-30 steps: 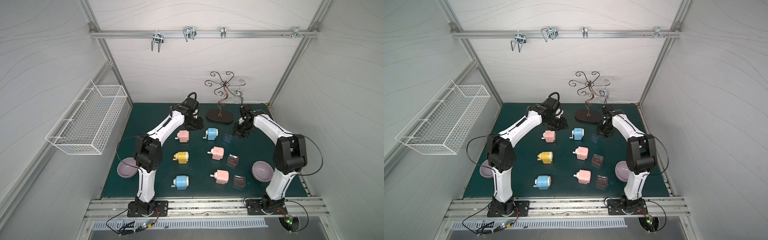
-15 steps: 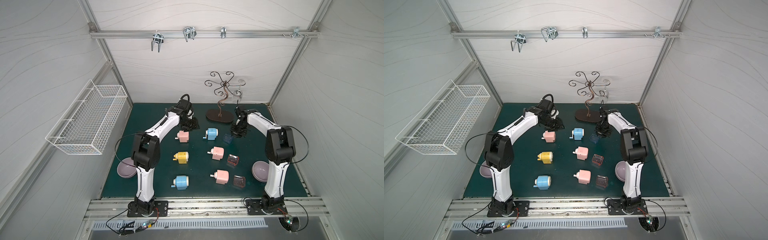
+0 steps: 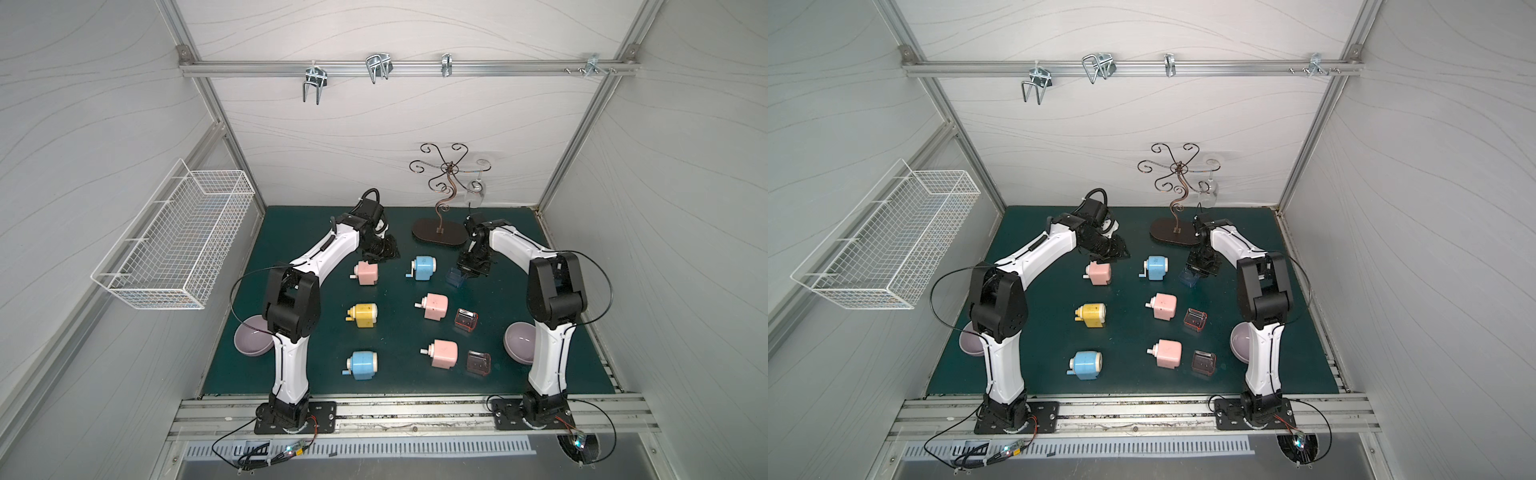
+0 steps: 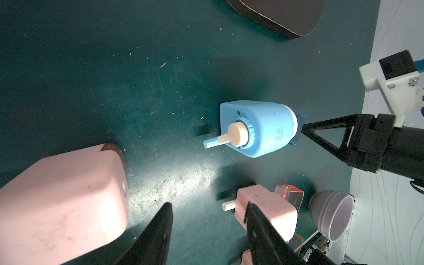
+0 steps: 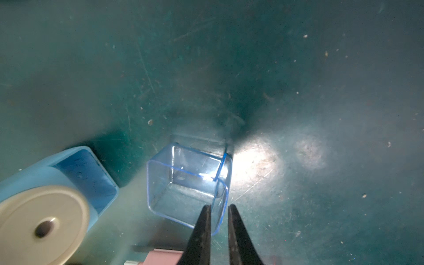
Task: Put the tray back into the pencil sharpener
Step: Pick up the container from the center of the board.
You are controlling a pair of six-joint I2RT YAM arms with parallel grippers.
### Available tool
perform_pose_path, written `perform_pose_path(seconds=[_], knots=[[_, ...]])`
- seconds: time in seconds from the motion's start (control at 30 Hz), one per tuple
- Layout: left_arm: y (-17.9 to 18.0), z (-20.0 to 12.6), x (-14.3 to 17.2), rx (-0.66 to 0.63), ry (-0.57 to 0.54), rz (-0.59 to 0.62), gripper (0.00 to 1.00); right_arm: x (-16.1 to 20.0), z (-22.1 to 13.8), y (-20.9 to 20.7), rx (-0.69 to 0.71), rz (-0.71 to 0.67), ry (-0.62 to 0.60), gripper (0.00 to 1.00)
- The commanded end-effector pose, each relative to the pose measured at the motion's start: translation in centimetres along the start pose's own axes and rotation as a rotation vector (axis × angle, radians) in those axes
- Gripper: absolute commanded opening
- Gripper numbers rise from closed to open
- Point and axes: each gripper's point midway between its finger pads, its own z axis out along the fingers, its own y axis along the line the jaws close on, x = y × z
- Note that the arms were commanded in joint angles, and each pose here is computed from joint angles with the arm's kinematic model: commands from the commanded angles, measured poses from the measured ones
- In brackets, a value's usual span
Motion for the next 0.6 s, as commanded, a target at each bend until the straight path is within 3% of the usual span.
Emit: perform_pose_path(seconds=[0.0, 0.57], knots=[[-0.21, 0.15, -0.37, 0.014, -0.011, 0.024, 0.55, 0.93, 1.02, -0.86, 0.047, 0.013, 0.04, 0.18], [0.15, 0.48, -0.32, 0.013, -0.001, 0.015, 0.54, 1.27, 1.87, -1.5, 0.07, 0.02, 0.05, 0.1]])
